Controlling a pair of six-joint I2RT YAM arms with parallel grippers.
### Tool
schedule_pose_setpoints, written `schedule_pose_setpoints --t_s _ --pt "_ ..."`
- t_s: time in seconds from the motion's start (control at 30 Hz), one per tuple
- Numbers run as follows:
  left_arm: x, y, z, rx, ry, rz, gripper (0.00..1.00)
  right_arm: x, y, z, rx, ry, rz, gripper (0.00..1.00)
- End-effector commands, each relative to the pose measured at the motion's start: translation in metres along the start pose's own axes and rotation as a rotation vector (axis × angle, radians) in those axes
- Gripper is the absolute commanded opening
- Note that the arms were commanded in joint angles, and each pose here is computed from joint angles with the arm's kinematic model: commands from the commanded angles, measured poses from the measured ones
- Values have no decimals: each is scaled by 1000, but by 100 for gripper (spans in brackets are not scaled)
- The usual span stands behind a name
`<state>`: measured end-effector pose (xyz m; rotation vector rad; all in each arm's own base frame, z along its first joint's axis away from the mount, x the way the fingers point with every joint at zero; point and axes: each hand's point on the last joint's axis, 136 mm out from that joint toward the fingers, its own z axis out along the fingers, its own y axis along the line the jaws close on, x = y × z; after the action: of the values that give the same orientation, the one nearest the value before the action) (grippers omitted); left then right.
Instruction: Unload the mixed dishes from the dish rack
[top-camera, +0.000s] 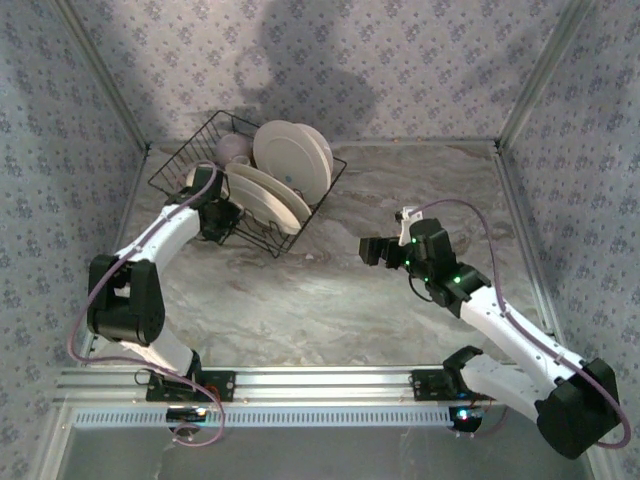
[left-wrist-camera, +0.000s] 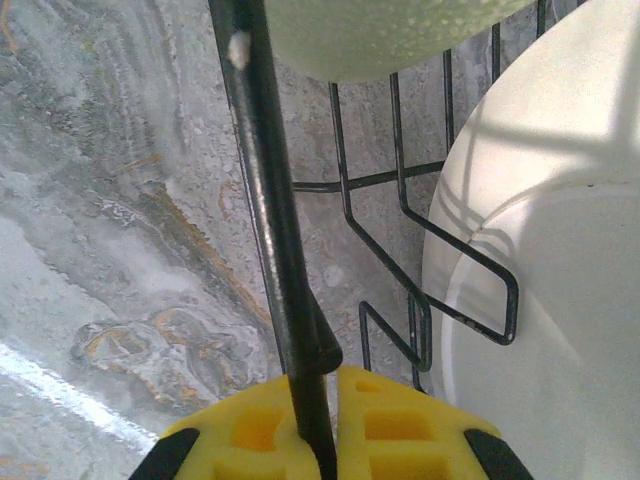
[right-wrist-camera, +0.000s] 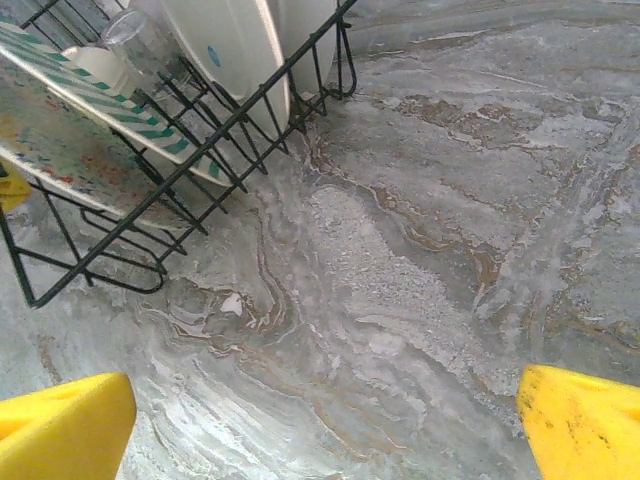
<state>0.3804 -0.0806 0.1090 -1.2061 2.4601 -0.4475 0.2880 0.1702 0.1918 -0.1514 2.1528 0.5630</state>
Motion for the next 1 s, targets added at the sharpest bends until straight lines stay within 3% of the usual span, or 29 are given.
schedule_pose_setpoints --t_s 0.0,0.3,0.5,0.8,0.97 --pt "30 29 -10 -97 143 251 0 -20 3 -5 -9 -37 -18 100" --pt "68 41 -8 -99 319 496 0 -27 -13 -7 25 -55 17 100" --pt "93 39 -6 -107 362 644 0 -29 -26 -11 53 -62 44 100" --pt "136 13 -1 -35 495 840 0 -25 -57 -24 122 -83 144 100" --pt "141 -11 3 -5 492 899 0 -22 -73 -35 159 -120 210 100"
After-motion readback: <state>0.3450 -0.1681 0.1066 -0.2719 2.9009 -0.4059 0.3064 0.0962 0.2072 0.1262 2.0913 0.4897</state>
